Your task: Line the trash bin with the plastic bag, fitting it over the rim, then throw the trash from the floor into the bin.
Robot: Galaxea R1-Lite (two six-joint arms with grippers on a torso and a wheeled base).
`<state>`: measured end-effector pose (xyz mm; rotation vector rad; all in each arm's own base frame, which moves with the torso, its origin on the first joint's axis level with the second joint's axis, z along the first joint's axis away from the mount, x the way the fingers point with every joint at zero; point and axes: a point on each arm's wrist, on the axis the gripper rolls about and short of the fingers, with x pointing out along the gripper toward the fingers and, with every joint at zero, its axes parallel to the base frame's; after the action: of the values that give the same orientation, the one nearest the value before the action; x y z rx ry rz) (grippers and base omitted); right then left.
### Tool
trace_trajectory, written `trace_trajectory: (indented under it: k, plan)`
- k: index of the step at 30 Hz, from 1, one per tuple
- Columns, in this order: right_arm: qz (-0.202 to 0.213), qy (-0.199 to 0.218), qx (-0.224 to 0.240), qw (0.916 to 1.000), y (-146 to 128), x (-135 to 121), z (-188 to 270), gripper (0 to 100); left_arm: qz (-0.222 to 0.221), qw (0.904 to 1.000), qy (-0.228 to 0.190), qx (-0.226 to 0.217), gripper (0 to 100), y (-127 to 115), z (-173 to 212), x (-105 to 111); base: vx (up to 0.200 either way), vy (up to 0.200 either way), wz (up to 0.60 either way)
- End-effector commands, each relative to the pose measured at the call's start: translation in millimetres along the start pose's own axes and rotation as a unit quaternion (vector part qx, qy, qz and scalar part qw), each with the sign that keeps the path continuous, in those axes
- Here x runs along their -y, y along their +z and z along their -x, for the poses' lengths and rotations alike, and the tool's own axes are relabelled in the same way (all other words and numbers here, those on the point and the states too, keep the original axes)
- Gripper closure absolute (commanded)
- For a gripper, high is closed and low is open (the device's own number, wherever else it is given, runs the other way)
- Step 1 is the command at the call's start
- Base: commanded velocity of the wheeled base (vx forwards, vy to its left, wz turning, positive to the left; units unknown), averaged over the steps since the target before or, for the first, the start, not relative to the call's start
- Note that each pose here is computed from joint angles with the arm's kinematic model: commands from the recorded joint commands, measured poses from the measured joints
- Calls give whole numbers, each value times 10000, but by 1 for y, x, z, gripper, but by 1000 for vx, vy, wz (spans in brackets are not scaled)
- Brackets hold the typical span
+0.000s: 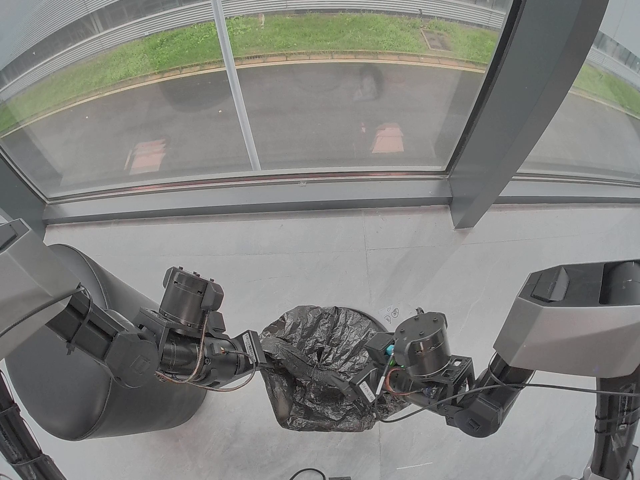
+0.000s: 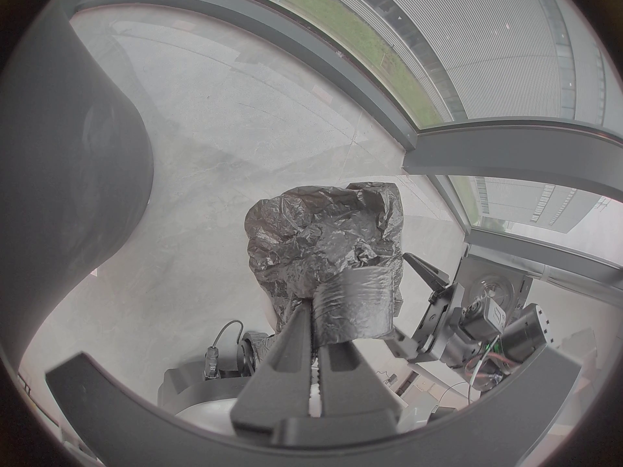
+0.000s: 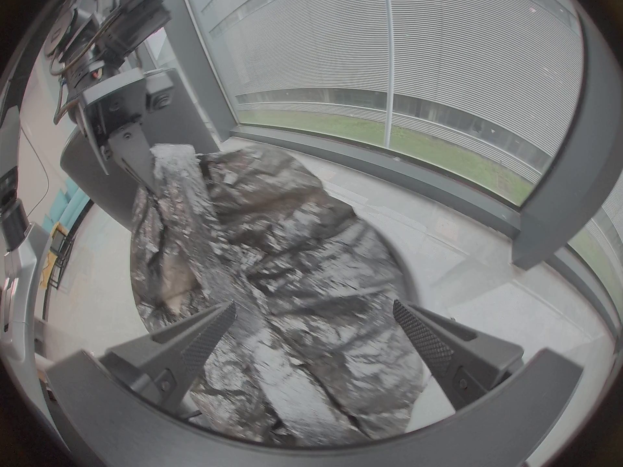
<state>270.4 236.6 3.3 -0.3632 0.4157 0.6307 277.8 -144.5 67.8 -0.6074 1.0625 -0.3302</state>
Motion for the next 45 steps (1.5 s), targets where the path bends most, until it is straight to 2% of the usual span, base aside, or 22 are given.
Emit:
trace_trajectory:
  k: [1, 10, 14, 15, 18, 28, 35, 45]
  plan:
    - [185, 155, 108, 9997, 11, -18, -6, 0, -5, 10000, -17, 16, 100, 0, 0, 0, 0, 0, 0]
    - [605, -10, -91, 9981, 4, -35, -15, 0, -9, 10000, -27, 27, 100, 1, -1, 0, 0, 0, 0]
    - [743, -208, -171, 9969, 0, -38, -20, 0, -13, 10000, -37, 38, 100, 1, 0, 1, 0, 0, 0]
    - [848, -378, -232, 9954, -3, -40, -24, 0, -13, 10000, -37, 38, 100, 1, 0, 1, 0, 0, 0]
    - [867, -476, -289, 9947, -6, -41, -28, 0, -11, 10000, -32, 32, 100, 1, -1, 1, 0, 0, 0]
    - [945, -377, -391, 9940, -11, -47, -20, 0, -17, 10000, -47, 48, 100, 1, 0, 2, 0, 0, 0]
    - [913, -458, -389, 9940, -14, -45, -24, 0, -23, 10000, -50, 44, 100, 1, 0, 2, 0, 0, 0]
    - [623, -1011, 13, 9929, 2, -24, -31, 0, -23, 10000, -63, 64, 100, 1, 3, 2, 0, 0, 0]
